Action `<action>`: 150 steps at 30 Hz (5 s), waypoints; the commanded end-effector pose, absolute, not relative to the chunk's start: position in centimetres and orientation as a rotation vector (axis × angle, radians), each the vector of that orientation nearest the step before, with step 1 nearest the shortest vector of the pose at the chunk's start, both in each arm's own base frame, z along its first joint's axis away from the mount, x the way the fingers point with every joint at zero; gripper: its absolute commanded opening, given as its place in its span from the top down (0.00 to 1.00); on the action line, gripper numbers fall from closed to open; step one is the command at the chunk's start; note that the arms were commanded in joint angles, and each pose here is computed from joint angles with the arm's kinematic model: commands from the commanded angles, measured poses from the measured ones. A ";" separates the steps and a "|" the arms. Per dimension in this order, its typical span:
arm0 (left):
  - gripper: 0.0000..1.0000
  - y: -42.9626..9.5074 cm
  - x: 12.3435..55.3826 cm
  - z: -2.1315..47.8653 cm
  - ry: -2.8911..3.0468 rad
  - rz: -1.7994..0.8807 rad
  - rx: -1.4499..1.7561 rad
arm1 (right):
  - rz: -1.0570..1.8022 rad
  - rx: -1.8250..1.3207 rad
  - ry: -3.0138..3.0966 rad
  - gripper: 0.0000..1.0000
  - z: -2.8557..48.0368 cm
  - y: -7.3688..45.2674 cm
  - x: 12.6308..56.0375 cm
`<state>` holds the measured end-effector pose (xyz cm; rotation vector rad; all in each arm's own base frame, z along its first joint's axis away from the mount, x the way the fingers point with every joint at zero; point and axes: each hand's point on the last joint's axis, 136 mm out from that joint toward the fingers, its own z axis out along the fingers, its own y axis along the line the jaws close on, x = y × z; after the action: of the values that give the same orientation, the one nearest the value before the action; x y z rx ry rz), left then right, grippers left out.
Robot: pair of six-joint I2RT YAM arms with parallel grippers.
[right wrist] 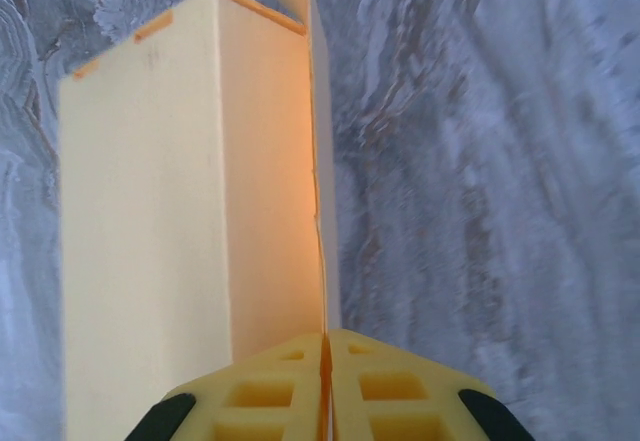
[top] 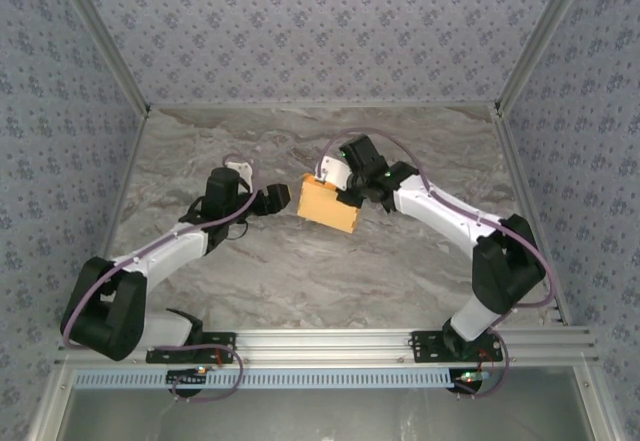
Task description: Fold the paper box
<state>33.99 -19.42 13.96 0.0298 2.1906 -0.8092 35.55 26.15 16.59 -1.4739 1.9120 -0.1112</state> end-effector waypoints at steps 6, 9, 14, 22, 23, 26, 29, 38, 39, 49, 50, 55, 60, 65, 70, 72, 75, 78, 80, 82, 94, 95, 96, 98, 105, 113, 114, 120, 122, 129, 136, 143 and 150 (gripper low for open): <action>0.10 -20.9 34.1 15.2 1.954 -0.874 0.176 | -0.505 -1.559 1.600 0.89 17.4 27.1 35.6; 0.10 -21.5 33.7 14.7 1.948 -0.880 0.236 | -0.597 -1.556 1.504 0.89 17.5 27.8 35.2; 0.10 -23.0 32.7 13.2 1.958 -0.874 0.361 | -0.576 -1.576 1.420 0.88 17.1 28.8 33.5; 0.10 -24.1 32.7 12.6 1.964 -0.909 0.354 | -0.549 -1.523 1.370 0.88 18.0 29.0 32.2; 0.10 -24.1 32.8 12.2 1.972 -0.888 0.346 | -0.539 -1.514 1.376 0.89 18.0 29.0 32.1; 0.10 -23.8 33.0 11.3 1.976 -0.861 0.309 | -0.505 -1.476 1.383 0.89 18.1 28.8 31.7; 0.10 -23.9 32.8 10.7 1.978 -0.854 0.312 | -0.471 -1.449 1.398 0.89 18.0 28.6 31.5; 0.03 -24.8 28.7 13.0 1.675 -0.782 0.654 | -0.392 -1.459 1.428 0.86 19.2 25.7 31.6; 0.02 -24.8 28.6 13.0 1.676 -0.767 0.676 | -0.364 -1.462 1.402 0.86 19.7 25.4 31.3; 0.03 -24.9 29.8 13.4 1.693 -0.748 0.648 | 0.017 -1.293 1.648 0.43 21.0 20.8 30.9; 0.03 -24.2 30.8 13.0 1.755 -0.726 0.576 | 0.116 -1.282 1.759 0.41 20.5 20.3 31.0; 0.04 -23.3 33.6 10.7 2.082 -0.834 0.273 | 0.231 -0.919 2.296 0.24 17.2 17.5 35.6; 0.07 -26.0 35.1 10.5 2.239 -1.025 0.123 | 0.436 -0.118 2.717 0.33 14.2 13.2 38.0; 0.08 -28.8 34.5 9.6 2.360 -0.948 0.307 | 0.474 -0.150 2.767 0.38 12.8 13.4 37.8; 0.08 -28.5 34.7 8.9 2.401 -0.828 0.351 | 0.392 -0.643 2.812 0.45 9.5 13.7 37.5; 0.07 -28.7 35.0 8.4 2.426 -0.731 0.402 | 0.308 -0.801 2.801 0.48 8.3 13.3 38.0; 0.06 -28.9 35.1 6.7 2.492 -0.595 0.448 | 0.218 -0.947 2.808 0.49 6.8 12.9 38.6; 0.05 -28.8 34.8 4.8 2.560 -0.512 0.475 | 0.155 -1.019 2.853 0.49 5.5 12.5 38.8; 0.05 -28.8 34.5 3.8 2.577 -0.468 0.509 | 0.124 -1.040 2.852 0.49 4.8 12.6 39.1; 0.05 -28.6 34.2 3.0 2.597 -0.410 0.541 | 0.118 -1.046 2.852 0.49 4.1 12.9 39.4; 0.05 -27.9 33.3 1.4 2.618 -0.288 0.646 | 0.042 -1.058 2.873 0.47 1.9 13.1 40.5; 0.05 -27.9 33.3 1.4 2.616 -0.288 0.649 | 0.000 -1.029 2.882 0.47 1.7 12.6 40.7; 0.05 -27.9 33.2 1.4 2.616 -0.286 0.649 | -0.030 -0.986 2.894 0.47 1.6 12.3 41.0; 0.05 -27.9 33.2 1.4 2.616 -0.292 0.648 | -0.034 -0.914 2.899 0.48 1.8 11.9 41.5; 0.05 -28.1 33.1 1.7 2.612 -0.323 0.615 | 0.110 -0.473 2.859 0.42 5.9 11.6 42.9; 0.05 -28.3 32.9 2.0 2.621 -0.371 0.568 | 0.573 0.285 2.754 0.40 11.9 11.7 38.8; 0.05 -28.3 32.8 2.0 2.627 -0.380 0.556 | 0.645 0.358 2.751 0.38 12.1 12.2 37.9; 0.05 -28.4 31.5 2.5 2.679 -0.531 0.443 | 1.070 0.493 2.735 0.32 10.0 16.3 33.5; 0.05 -28.2 30.9 2.6 2.680 -0.571 0.414 | 1.098 0.452 2.761 0.32 8.8 16.6 32.4; 0.18 -25.2 30.4 0.8 2.697 -0.781 0.175 | 1.278 0.294 2.733 0.32 7.0 18.0 30.8; 0.24 -25.1 30.0 2.8 2.525 -0.958 0.231 | 1.287 0.329 2.790 0.35 6.1 17.1 31.8; 0.23 -24.8 30.1 3.4 2.490 -0.918 0.275 | 1.123 0.567 2.977 0.41 5.5 16.8 33.1; 0.23 -24.7 30.2 3.2 2.502 -0.913 0.259 | 0.942 0.949 3.038 0.43 5.2 18.1 33.4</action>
<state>31.26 -25.49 4.48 0.2714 2.4269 -0.9401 33.99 17.93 5.60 0.7364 2.9710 1.0972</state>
